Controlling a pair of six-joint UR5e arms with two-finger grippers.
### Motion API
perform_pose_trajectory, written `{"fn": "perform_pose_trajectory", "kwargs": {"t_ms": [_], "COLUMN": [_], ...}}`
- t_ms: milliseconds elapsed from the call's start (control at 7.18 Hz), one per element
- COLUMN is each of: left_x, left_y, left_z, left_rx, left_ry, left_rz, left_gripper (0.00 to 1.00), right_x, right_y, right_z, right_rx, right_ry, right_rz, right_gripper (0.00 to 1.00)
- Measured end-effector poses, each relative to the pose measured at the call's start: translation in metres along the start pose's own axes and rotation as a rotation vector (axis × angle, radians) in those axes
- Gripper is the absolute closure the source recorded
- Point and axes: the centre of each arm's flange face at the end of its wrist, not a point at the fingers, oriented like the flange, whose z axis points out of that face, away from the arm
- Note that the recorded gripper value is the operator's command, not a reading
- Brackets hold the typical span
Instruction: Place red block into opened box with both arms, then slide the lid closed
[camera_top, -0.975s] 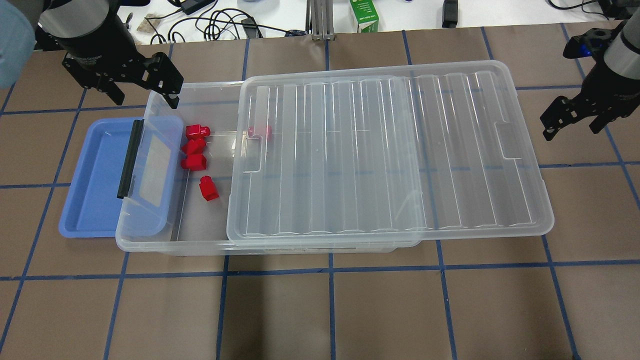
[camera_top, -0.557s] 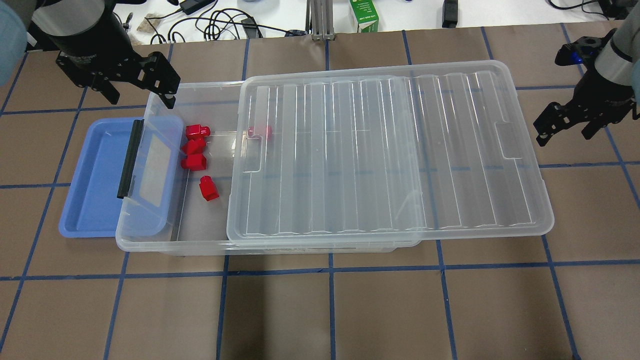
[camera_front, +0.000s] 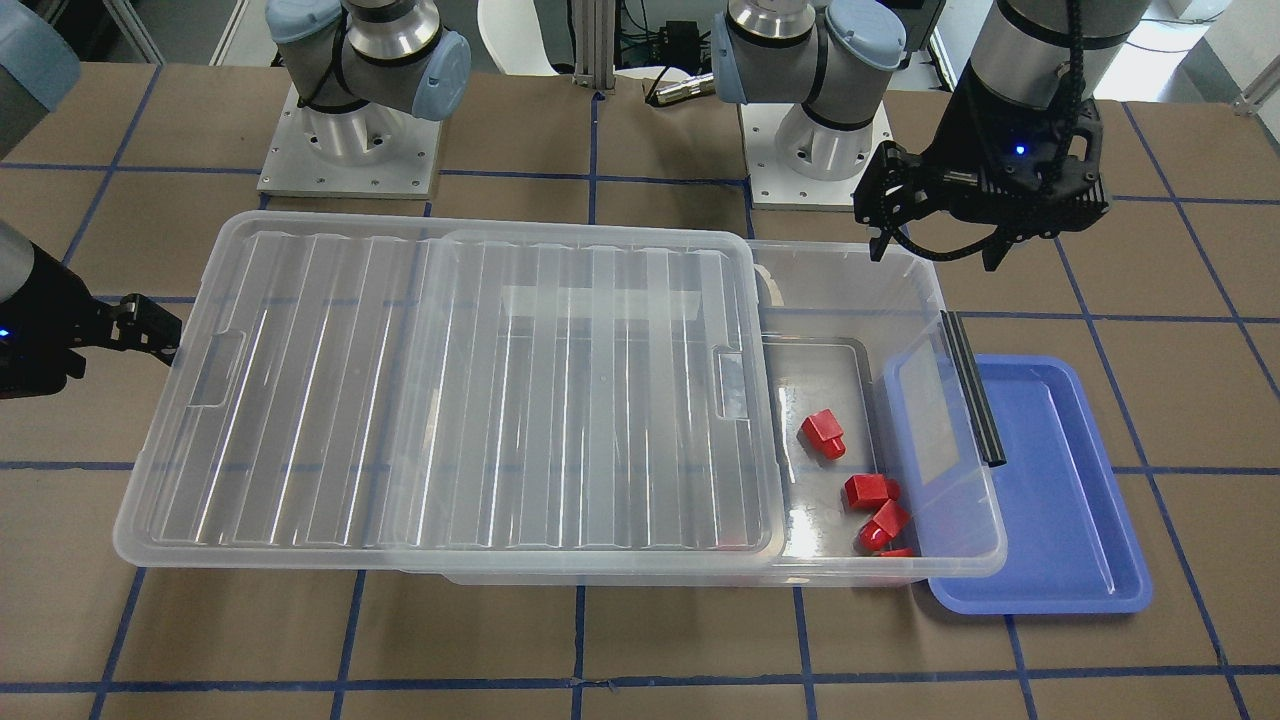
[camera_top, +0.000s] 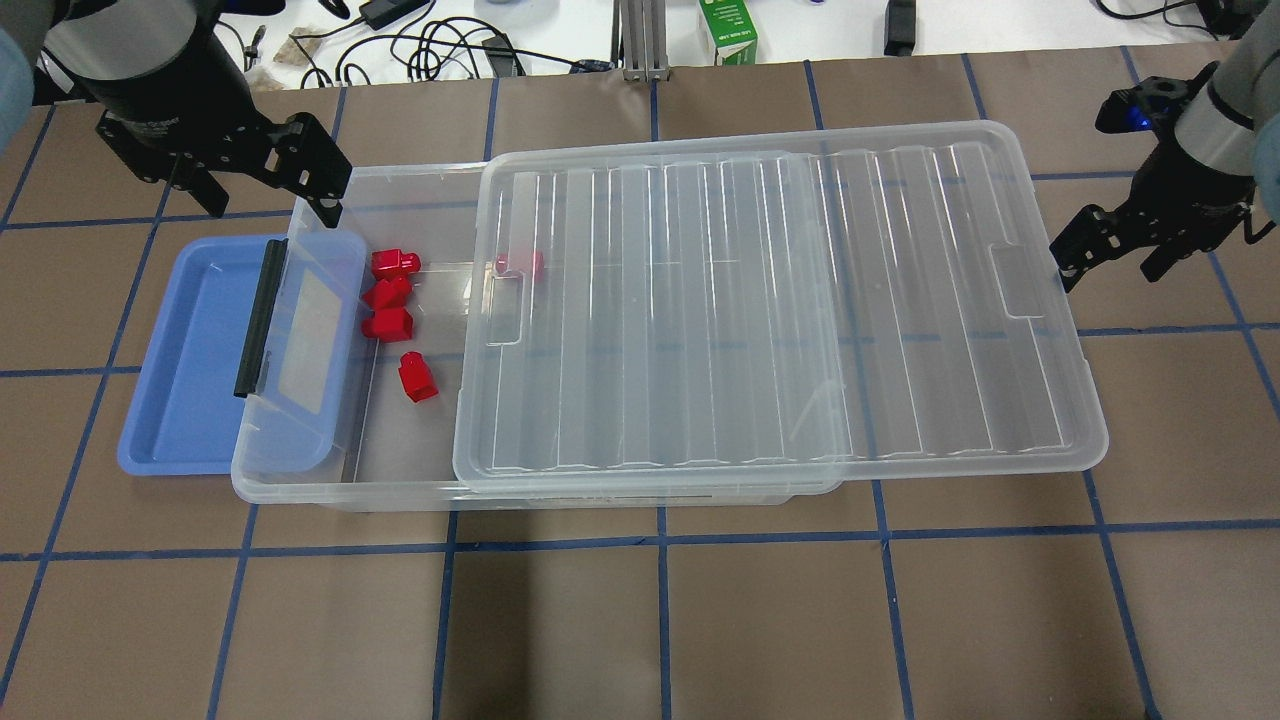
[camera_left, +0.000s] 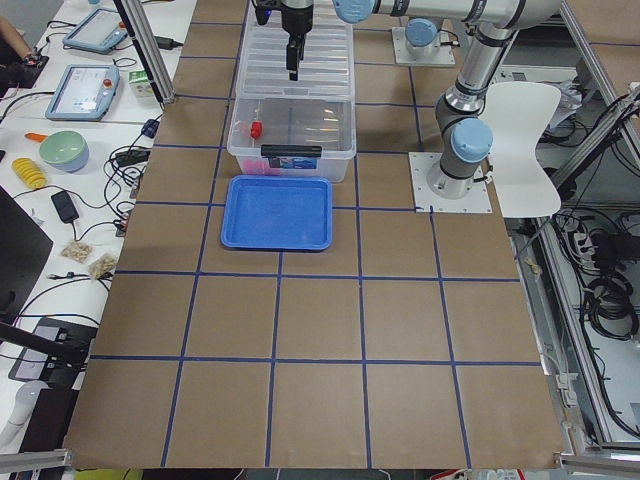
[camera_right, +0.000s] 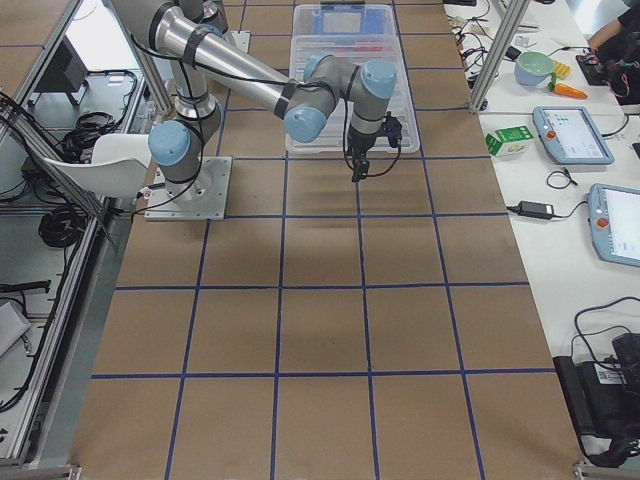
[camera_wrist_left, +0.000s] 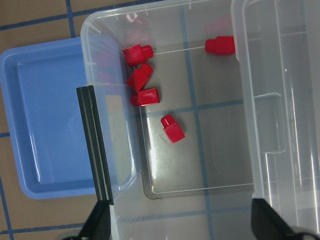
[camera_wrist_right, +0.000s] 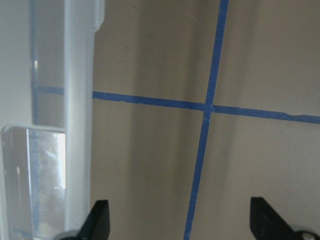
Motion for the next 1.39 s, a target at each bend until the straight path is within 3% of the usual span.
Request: {"fn": "perform_pose_trajectory", "kwargs": {"t_ms": [418, 975, 1392], "left_x": [0.0, -0.002, -0.002], "left_y": [-0.001, 0.0, 0.002], "left_z": [-0.003, 0.012, 0.009], "left_rx": [0.022, -0.012, 0.001], "left_ry": [0.004, 0.009, 0.013], "left_rz": [-0.006, -0.01, -0.015], "left_gripper": [0.0, 0.0, 0.0], "right_x": [-0.019, -0.083, -0.133], "right_y": [-0.005, -0.016, -0.019], "right_z": [0.006, 0.008, 0.008], "right_rx": [-0.01, -0.015, -0.008], "right_ry": [-0.002, 0.012, 0.025], "right_rz": [0.023, 0.091, 0.152], "right_gripper": [0.0, 0.0, 0.0]}}
